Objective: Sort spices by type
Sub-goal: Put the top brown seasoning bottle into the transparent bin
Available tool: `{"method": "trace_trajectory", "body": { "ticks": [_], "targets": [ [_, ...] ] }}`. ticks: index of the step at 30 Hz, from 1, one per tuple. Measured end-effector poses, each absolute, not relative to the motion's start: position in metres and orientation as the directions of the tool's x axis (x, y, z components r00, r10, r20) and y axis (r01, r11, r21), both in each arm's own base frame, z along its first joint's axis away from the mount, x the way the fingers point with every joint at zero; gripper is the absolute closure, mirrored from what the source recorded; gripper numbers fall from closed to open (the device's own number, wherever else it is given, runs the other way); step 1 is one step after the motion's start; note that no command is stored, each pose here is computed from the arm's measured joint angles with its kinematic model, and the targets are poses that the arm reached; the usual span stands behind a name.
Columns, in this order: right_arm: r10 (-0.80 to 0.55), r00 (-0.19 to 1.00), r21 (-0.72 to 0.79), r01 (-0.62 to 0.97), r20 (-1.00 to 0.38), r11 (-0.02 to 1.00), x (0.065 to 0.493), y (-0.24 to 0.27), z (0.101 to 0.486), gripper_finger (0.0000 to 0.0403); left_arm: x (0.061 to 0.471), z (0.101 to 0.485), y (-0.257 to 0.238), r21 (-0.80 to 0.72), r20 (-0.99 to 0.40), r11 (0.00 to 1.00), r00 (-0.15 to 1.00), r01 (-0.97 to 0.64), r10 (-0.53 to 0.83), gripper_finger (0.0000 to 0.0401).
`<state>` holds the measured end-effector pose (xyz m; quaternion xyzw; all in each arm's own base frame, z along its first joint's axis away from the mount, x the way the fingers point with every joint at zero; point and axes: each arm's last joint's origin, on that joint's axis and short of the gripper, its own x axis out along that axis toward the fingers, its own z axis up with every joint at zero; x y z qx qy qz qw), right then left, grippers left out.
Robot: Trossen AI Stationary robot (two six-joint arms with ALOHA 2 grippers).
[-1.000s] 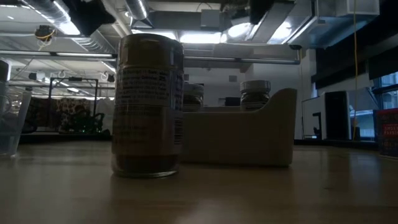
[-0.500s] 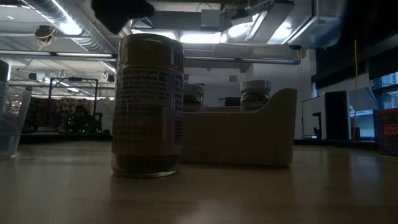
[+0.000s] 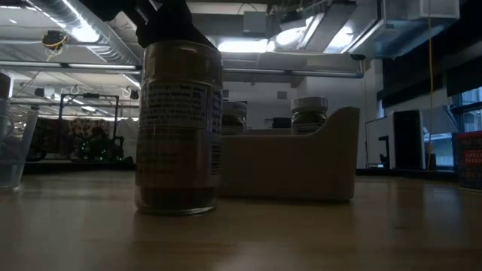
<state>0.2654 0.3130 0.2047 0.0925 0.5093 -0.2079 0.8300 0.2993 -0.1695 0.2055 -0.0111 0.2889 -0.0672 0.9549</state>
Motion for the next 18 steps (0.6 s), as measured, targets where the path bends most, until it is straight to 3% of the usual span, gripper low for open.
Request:
{"method": "trace_trajectory", "body": {
  "ticks": [18],
  "targets": [
    [-0.263, 0.456, -0.053, 0.423, -0.850, 0.904, 0.2675, 0.3153, 0.2056, 0.0068, 0.2996, 0.2057, -0.1696, -0.064, -0.548, 0.989, 0.824, 0.131, -0.144, 0.0070]
  ]
}}
